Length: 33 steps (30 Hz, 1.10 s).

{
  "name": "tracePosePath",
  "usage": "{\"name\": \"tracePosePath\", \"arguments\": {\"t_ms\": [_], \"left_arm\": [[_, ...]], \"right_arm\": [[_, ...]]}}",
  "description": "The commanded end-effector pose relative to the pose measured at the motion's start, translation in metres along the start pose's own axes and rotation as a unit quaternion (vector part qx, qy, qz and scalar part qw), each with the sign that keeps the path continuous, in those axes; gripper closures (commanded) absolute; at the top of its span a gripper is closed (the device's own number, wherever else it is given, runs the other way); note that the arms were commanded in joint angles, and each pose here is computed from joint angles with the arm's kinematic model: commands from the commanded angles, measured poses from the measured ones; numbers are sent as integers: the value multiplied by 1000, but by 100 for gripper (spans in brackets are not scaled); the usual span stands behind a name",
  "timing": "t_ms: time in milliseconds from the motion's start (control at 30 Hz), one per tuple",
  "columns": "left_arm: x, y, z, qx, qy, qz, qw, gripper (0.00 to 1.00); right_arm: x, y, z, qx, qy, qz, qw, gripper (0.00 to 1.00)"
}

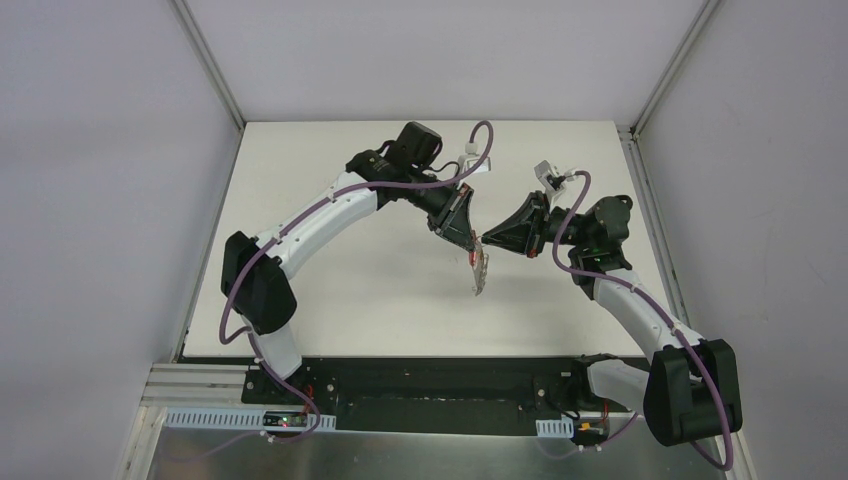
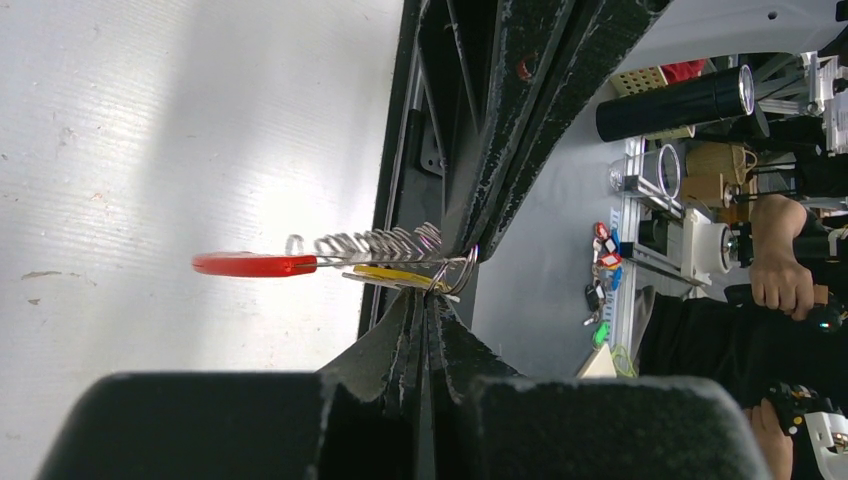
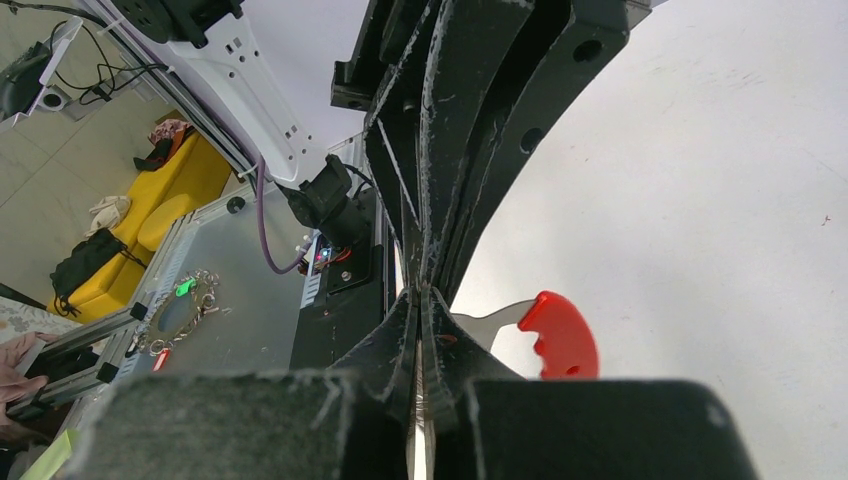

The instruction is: Put the keys on the keyring

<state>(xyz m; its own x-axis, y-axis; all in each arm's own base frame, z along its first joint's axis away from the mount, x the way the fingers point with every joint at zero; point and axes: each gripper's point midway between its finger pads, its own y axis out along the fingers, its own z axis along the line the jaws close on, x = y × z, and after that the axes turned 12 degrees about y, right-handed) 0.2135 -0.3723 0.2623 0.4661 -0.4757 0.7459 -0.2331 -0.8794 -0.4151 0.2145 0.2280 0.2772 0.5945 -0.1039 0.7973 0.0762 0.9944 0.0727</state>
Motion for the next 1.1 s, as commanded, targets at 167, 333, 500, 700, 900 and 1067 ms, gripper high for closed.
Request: {"name": "tracePosePath", "arguments": {"t_ms": [167, 333, 500, 700, 900, 1067], "left_arm": [[6, 2, -8, -11, 11, 0, 1000, 94], [6, 2, -9, -13, 10, 1, 1000, 94], [6, 0, -10, -11, 13, 2, 1000, 92], [5, -4, -11, 0, 24, 5, 1000, 84], [7, -9, -12, 13, 36, 6, 999, 78], [11, -14, -15, 16, 54, 4, 998, 75]], "right_arm": [[9, -2, 9, 7, -46, -11, 999, 100], [9, -1, 8, 7, -46, -10, 999, 100], [9, -1, 9, 7, -48, -10, 999, 100], [9, -2, 10, 8, -50, -10, 999, 100], [9, -2, 11, 8, -50, -9, 999, 100], [8, -2, 10, 8, -50, -9, 999, 100]]}}
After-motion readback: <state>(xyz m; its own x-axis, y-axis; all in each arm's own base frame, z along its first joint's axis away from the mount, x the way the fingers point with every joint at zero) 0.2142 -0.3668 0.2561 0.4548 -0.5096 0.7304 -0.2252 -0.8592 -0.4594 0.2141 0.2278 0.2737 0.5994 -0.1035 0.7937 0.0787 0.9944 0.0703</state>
